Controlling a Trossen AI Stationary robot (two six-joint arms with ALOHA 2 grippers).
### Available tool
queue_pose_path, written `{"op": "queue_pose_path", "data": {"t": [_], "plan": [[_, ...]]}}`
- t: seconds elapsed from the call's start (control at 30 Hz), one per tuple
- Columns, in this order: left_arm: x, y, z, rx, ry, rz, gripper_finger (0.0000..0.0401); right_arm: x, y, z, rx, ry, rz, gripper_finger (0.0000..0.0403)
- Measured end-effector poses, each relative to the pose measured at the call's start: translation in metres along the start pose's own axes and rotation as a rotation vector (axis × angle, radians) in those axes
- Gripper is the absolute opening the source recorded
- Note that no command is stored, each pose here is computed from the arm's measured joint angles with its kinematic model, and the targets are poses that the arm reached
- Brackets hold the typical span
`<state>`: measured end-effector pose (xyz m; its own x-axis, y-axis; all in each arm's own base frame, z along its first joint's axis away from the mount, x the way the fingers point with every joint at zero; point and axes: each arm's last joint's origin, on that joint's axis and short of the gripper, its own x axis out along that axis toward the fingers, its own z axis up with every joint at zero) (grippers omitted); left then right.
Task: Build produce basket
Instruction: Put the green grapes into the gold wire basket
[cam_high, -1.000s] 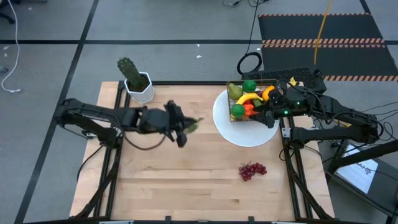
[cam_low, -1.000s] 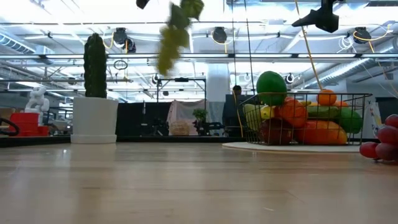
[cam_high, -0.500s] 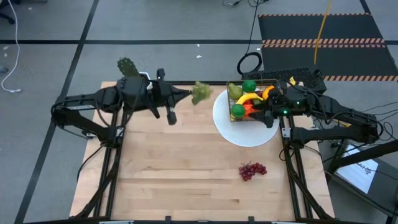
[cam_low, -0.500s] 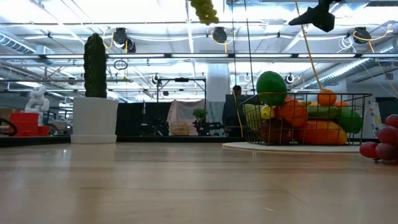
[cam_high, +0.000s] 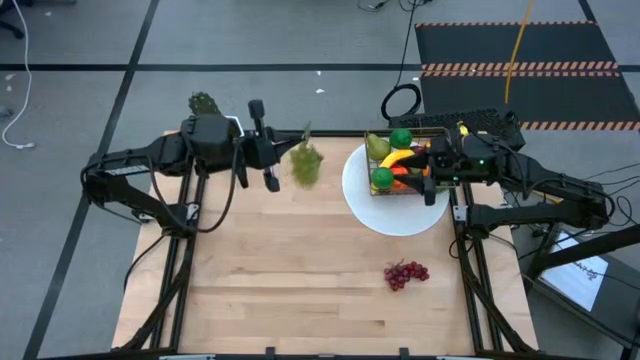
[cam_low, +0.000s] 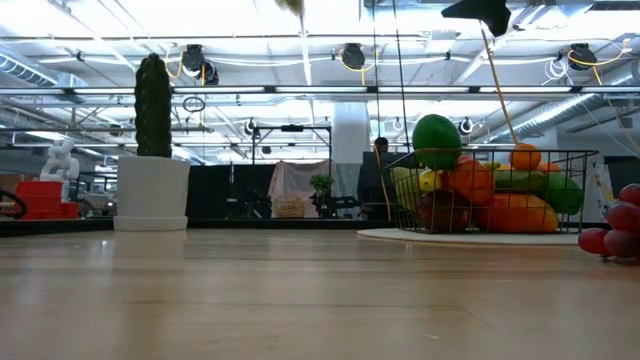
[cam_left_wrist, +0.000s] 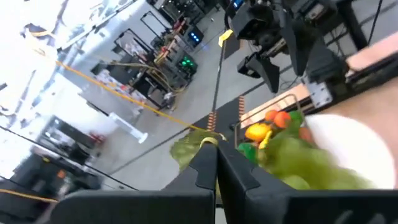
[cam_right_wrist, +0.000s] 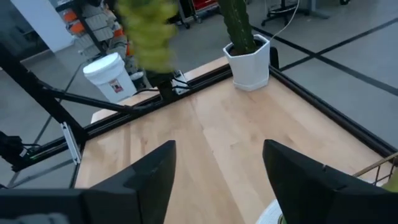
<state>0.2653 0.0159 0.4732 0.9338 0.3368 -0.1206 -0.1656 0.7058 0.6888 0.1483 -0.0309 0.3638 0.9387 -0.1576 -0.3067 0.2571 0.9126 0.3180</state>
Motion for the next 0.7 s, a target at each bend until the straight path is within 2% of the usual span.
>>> {"op": "queue_pose_path", "data": {"t": [0.53,0.7], "plan": [[0.001,0.005,-0.005,0.328,0.14,0.105,0.0004,0.02,-0.001,-0.002,0.192,0.051,-0.015,0.0231],[0.0,0.005,-0.005,0.336,0.153,0.114,0.0003,0.028,0.0,0.005,0.18,-0.007,0.009,0.0231]]}}
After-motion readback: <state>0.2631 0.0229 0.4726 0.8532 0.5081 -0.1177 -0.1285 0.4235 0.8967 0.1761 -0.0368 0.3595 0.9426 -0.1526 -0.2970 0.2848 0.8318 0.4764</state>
